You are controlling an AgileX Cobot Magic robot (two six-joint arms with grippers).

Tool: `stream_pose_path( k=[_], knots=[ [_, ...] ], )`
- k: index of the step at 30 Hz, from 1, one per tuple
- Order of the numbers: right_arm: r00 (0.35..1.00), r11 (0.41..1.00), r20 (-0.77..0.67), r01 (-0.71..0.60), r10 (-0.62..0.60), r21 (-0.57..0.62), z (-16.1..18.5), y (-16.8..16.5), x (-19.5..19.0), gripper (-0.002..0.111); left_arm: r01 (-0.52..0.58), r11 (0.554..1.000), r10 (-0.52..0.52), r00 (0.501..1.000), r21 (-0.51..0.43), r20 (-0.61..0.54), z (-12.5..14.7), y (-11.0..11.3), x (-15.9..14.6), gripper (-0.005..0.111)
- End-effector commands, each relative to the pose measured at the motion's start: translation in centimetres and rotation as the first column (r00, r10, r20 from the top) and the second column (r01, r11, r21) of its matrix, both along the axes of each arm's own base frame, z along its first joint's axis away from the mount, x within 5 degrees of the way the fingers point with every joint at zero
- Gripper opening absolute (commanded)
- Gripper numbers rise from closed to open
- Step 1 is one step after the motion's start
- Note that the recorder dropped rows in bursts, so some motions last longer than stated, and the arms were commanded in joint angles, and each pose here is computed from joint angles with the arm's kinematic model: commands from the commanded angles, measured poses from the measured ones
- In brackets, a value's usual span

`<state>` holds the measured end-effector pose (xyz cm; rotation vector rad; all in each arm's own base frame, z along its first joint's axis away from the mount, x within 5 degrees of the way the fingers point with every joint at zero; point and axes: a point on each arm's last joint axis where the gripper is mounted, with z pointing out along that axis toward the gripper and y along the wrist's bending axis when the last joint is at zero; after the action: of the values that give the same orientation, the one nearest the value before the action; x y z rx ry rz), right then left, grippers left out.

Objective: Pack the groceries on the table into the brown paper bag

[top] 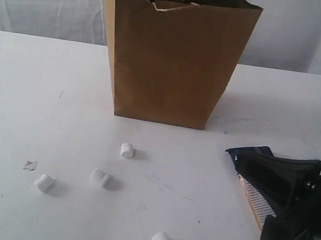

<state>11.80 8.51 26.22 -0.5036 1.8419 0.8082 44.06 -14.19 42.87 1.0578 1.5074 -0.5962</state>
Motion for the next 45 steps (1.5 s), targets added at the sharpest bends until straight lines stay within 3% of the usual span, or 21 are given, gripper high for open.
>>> stream_pose_path(
  k=[1, 7, 9, 23, 29, 34, 36, 41, 45],
  knots=[
    [1.000, 1.000, -0.009, -0.005, 0.005, 0.007, -0.1, 0.1, -0.1, 0.000, 0.024, 0.998, -0.025, 1.000, -0.056, 0.000, 0.8, -0.1, -0.3, 0.007],
    [1.000, 1.000, -0.009, -0.005, 0.005, 0.007, -0.1, 0.1, -0.1, 0.000, 0.024, 0.998, -0.025, 1.000, -0.056, 0.000, 0.8, -0.1, -0.3, 0.047],
    [1.000, 1.000, -0.009, -0.005, 0.005, 0.007, -0.1, 0.1, -0.1, 0.000, 0.024, 0.998, -0.025, 1.000, -0.056, 0.000, 0.8, -0.1, -0.3, 0.052],
    [1.000, 1.000, -0.009, -0.005, 0.005, 0.007, -0.1, 0.1, -0.1, 0.000, 0.026, 0.998, -0.026, 1.000, -0.057, 0.000, 0.8, -0.1, -0.3, 0.049],
    [1.000, 1.000, -0.009, -0.005, 0.005, 0.007, -0.1, 0.1, -0.1, 0.000, 0.010, 0.999, -0.008, 0.999, -0.044, 0.030, 2.1, 0.3, -1.2, 0.049],
    [1.000, 1.000, -0.009, -0.005, 0.005, 0.007, -0.1, 0.1, -0.1, 0.000, -0.061, 0.996, 0.063, 0.997, -0.061, 0.034, 4.6, 3.1, -2.6, 0.049],
    [1.000, 1.000, -0.009, -0.003, 0.003, 0.006, -0.1, 0.1, 0.0, 0.000, -0.108, 0.990, 0.106, 0.994, -0.088, -0.023, 6.4, 5.9, -4.1, 0.049],
    [0.997, 0.996, 0.010, 0.081, -0.081, -0.023, 0.0, -0.5, 0.5, 0.000, -0.051, 0.997, 0.041, 0.983, -0.053, -0.180, 9.3, 10.2, -9.9, 0.022],
    [0.973, 0.974, 0.076, 0.223, -0.220, -0.035, 1.1, -1.7, 1.0, 0.000, -0.102, 0.992, 0.087, 0.975, -0.069, -0.203, 10.9, 11.1, -12.5, 0.020]
  ],
)
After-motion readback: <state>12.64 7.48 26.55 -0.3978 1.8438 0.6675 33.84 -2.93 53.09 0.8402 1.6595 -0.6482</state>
